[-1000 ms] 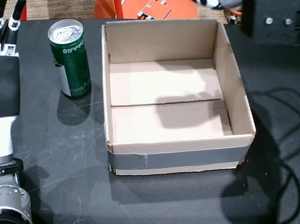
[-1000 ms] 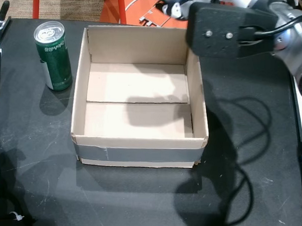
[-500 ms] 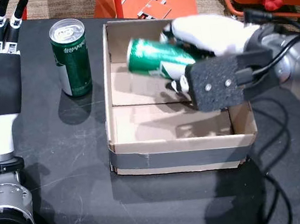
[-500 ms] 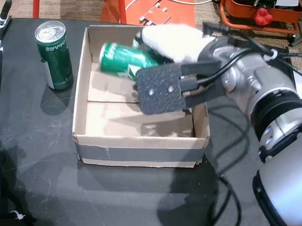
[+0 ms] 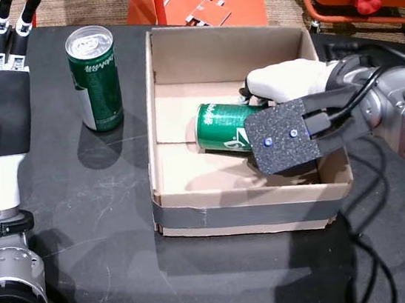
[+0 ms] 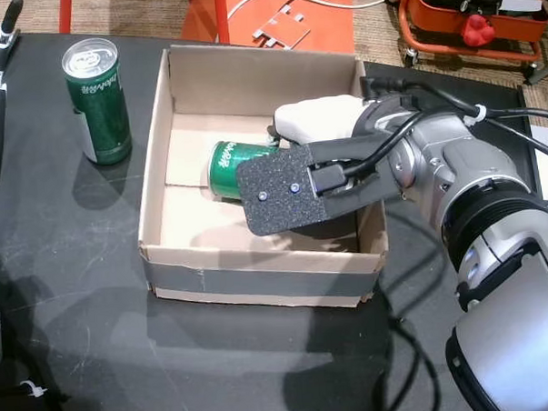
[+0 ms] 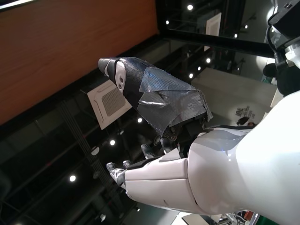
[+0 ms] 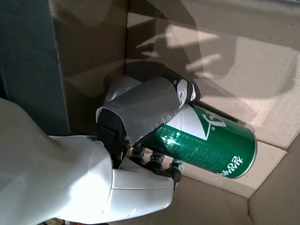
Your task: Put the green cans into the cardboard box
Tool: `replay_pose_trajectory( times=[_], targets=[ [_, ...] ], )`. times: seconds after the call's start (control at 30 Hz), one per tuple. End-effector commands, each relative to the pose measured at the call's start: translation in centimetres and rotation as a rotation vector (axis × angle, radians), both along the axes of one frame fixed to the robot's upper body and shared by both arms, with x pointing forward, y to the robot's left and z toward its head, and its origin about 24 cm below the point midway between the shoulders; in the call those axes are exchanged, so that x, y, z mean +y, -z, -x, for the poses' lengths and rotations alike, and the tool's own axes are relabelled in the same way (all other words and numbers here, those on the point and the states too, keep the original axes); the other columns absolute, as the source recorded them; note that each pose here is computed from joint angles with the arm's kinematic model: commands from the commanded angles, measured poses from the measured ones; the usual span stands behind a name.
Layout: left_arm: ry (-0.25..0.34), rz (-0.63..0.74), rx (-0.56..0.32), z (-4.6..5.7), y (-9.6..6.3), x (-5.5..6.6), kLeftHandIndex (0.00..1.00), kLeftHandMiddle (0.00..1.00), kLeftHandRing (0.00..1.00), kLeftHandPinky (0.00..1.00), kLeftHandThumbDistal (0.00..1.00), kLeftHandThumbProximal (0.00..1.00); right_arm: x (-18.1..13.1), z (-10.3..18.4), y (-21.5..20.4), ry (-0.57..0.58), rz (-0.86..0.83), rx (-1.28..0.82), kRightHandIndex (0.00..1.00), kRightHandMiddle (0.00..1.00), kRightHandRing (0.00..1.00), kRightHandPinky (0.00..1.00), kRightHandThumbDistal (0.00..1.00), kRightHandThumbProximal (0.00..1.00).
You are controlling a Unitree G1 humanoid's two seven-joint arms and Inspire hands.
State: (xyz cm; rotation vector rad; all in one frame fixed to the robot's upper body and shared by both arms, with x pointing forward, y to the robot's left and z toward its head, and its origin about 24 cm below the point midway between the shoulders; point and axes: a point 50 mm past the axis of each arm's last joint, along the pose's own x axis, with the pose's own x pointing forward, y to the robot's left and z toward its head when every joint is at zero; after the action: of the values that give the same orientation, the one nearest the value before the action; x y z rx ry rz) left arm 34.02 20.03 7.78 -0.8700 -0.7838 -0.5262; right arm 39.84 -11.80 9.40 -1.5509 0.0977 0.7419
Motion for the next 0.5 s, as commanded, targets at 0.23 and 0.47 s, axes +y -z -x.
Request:
replay_pose_trajectory(
  times=[0.23,0.47],
  targets=[
    [-0.009,-0.005,-0.005,0.04,0.03,-0.16,0.79,0.87,1.0,1.0,0.94,0.29,-1.09,-0.42,-0.7,-0.005,0.088,-0.114,0.83,0.91,0.99,0.91,1.0,0.64],
    [-0.008,-0.014,-0.001,-0.01,-0.02,-0.23,0.79,0.88,1.0,1.0,0.94,0.29,-0.93,-0.53,-0.98,-0.048,0.135,-0.212,0.93,1.0,1.0,1.0,1.0,0.72]
  ],
)
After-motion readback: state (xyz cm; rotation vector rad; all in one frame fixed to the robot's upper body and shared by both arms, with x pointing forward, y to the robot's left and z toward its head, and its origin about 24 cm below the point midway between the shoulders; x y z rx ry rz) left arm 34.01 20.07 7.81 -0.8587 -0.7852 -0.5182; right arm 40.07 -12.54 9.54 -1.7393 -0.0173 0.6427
